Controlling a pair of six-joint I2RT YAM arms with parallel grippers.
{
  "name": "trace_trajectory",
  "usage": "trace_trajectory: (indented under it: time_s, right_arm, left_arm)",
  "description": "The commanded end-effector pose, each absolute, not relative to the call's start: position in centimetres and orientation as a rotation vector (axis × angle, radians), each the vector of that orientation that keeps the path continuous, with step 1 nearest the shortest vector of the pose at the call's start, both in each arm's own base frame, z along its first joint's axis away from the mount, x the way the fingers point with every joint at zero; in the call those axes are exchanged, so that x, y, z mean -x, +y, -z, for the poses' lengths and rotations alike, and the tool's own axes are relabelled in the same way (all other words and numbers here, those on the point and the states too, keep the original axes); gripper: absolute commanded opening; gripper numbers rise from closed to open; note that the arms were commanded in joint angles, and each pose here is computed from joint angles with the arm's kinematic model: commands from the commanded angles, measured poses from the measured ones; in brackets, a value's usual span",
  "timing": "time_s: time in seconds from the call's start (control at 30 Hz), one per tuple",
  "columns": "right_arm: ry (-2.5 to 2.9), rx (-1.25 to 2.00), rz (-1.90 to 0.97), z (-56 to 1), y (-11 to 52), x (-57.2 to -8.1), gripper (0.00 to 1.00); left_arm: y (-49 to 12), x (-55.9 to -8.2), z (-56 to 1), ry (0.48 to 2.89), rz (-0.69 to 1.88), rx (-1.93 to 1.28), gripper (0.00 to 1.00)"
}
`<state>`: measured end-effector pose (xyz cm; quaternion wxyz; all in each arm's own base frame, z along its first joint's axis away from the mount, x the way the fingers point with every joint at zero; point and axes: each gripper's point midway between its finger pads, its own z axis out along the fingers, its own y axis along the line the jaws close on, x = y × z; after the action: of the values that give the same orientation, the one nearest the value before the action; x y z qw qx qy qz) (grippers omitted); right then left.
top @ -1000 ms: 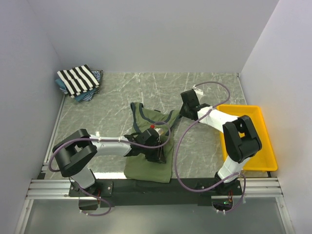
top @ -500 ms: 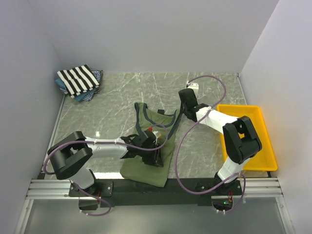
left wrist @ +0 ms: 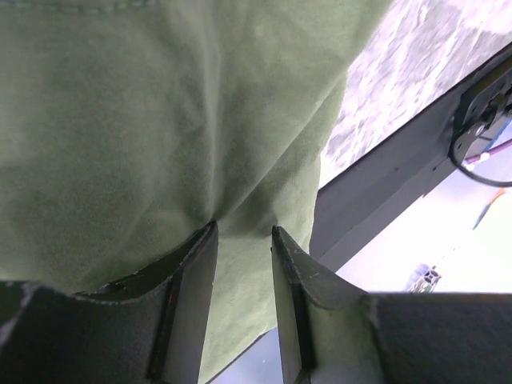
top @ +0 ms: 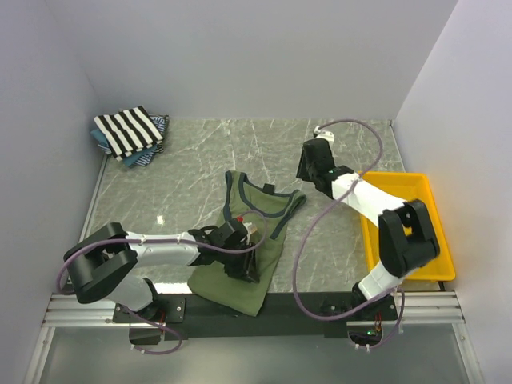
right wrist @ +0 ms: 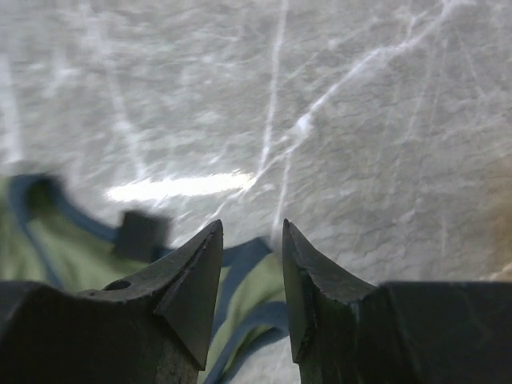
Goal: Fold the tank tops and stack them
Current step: Fold the tank top
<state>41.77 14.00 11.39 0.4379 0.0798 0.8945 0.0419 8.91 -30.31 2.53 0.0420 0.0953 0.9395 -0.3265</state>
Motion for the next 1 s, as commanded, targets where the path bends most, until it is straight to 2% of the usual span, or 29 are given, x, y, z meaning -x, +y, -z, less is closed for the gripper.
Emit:
trace_trajectory:
  time_s: [0.0,0.1,0.13,0.2,0.23,0.27,0.33,0.4,0.57,0.97]
  right_arm:
    - [2.076,-0.191,-0.325,-17.5,15.7,-40.9,0.43]
    - [2.070,-0.116,-0.393,-18.5,16.9,-40.7,0.47]
    - [2.167,-0.078,-0.373,-15.9,17.5,-40.6,0.47]
    - [2.205,0.016,-0.390,-16.0,19.0,-41.9,0.42]
    - [2.289,0.053,-0.374,-13.2,19.6,-41.9,0.42]
    - [2.294,0.086,-0.401,-13.5,20.5,-42.7,0.39]
    - [2.405,0.129,-0.373,-10.1,20.7,-42.6,0.37]
    - [2.436,0.168,-0.368,-9.2,21.2,-42.9,0.36]
    - [2.561,0.254,-0.302,-5.7,21.1,-40.3,0.34]
    - [2.651,0.402,-0.195,-2.3,22.4,-35.5,0.37]
  left_arm:
    - [-26.5,-6.4,0.0,3.022,0.812,-0.319,0.41]
    - [-26.1,-6.2,0.0,3.032,0.800,-0.317,0.41]
    - [-26.1,-6.1,-0.1,3.033,0.807,-0.317,0.41]
    - [-25.7,-5.8,0.0,3.045,0.795,-0.327,0.41]
    - [-25.5,-5.8,-0.1,3.044,0.787,-0.327,0.41]
    - [-25.1,-5.6,0.0,3.055,0.771,-0.327,0.42]
    - [-24.9,-5.6,-0.3,3.055,0.766,-0.323,0.42]
    - [-24.9,-5.5,-0.6,3.055,0.771,-0.322,0.43]
    - [-25.1,-5.8,-1.3,3.046,0.780,-0.323,0.43]
    - [-25.1,-5.7,-1.1,3.055,0.790,-0.323,0.43]
